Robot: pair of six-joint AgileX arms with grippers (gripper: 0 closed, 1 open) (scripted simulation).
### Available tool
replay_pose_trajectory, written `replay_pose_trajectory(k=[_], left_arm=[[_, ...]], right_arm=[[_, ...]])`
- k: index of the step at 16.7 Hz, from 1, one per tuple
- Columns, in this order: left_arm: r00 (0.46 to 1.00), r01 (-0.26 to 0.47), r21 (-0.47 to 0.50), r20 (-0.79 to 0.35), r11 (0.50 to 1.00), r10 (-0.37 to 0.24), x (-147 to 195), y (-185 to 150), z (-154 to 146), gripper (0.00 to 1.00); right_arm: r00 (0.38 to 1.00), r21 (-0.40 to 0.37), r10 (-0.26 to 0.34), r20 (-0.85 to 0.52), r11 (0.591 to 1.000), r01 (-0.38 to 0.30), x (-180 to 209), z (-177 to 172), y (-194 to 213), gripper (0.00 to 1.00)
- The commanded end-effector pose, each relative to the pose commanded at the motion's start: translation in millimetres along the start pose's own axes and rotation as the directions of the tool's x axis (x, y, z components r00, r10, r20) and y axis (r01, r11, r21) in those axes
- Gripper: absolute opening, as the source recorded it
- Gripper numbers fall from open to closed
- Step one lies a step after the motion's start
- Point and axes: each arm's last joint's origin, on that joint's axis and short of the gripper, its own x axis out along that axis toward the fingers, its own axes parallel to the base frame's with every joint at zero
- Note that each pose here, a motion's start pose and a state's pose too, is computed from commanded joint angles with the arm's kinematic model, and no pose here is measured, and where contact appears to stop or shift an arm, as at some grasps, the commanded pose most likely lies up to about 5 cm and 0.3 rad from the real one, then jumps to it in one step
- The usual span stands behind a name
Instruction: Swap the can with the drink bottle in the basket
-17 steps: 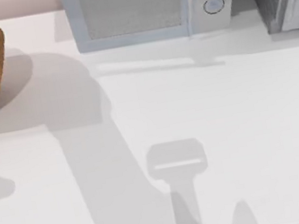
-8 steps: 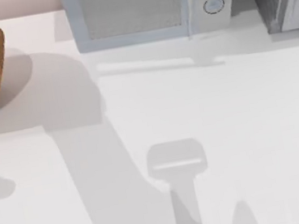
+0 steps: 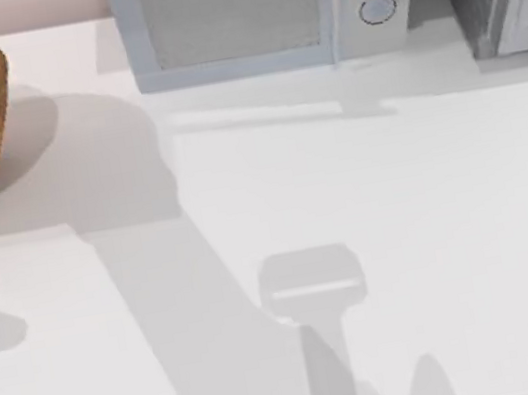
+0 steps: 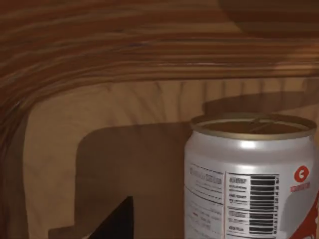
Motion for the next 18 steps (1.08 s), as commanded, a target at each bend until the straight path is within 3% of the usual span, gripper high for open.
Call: replay_pose_trajectory(k=[3,16,18], left_arm=[[1.000,0.000,0.000,0.000,1.000,0.000,0.0,0.0,0.0,1.00],[1.000,0.000,0.000,0.000,1.000,0.000,0.0,0.0,0.0,0.02],[1.000,0.000,0.000,0.000,1.000,0.000,0.0,0.0,0.0,0.00]], right_arm=[[1.000,0.000,0.000,0.000,1.000,0.000,0.0,0.0,0.0,1.00],[1.000,0.000,0.000,0.000,1.000,0.000,0.0,0.0,0.0,1.00],[1.000,0.000,0.000,0.000,1.000,0.000,0.0,0.0,0.0,1.00]])
